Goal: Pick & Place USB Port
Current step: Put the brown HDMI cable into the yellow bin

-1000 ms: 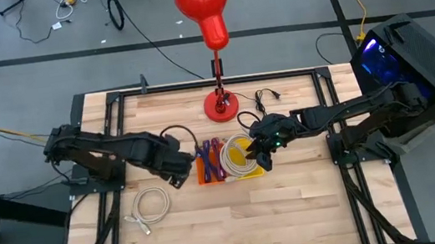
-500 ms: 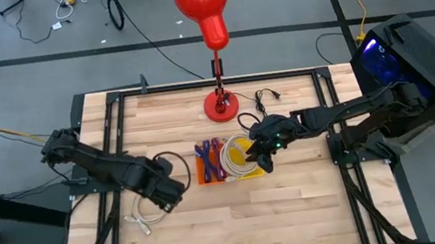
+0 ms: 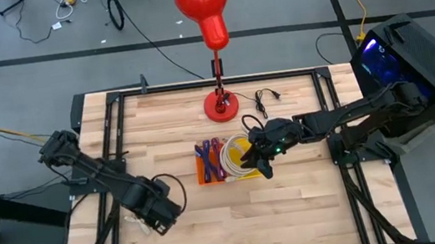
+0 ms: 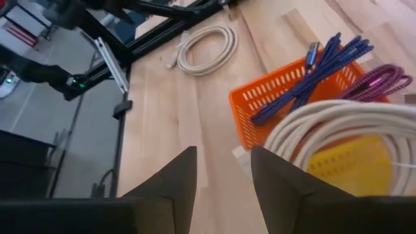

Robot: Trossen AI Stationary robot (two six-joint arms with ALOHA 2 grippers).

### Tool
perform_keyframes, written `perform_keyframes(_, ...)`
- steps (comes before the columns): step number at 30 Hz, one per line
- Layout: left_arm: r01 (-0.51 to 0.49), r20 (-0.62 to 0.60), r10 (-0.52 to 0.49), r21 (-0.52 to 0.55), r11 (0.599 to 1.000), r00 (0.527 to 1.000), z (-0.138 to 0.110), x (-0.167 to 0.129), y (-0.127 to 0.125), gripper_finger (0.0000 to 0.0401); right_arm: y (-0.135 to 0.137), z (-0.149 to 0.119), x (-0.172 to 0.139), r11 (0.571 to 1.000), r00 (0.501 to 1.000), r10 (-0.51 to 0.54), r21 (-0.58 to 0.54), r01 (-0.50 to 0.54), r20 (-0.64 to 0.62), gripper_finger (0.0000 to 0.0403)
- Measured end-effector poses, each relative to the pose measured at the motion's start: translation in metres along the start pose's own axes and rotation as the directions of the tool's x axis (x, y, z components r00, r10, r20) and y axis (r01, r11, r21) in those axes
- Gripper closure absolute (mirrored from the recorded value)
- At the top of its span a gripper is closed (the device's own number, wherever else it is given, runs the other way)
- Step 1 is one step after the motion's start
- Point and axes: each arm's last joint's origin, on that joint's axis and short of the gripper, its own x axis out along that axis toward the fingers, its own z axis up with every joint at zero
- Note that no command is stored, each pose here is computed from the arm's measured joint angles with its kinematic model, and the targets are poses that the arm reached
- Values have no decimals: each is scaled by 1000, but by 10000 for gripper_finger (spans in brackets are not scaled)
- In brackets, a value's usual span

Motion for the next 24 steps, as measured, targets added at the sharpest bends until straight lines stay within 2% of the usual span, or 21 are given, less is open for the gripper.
perform_keyframes(4, -36, -13, 37, 30, 999, 999, -6, 14, 2, 291, 1, 0, 0, 999, 1000, 4, 44, -5, 5, 257)
perform_keyframes(11, 67, 1, -68, 186, 980, 998, -9, 40, -8, 291, 9, 7, 0, 995, 992, 6, 102, -19, 123, 257)
perform_keyframes(16, 35, -3, -35, 230, 973, 999, -12, 59, -3, 291, 10, 11, -1, 987, 984, -3, 161, -26, 176, 257)
perform_keyframes(24, -88, -27, 101, 307, 948, 995, -14, 92, 18, 291, 16, 9, 0, 978, 978, -30, 208, -14, 206, 257)
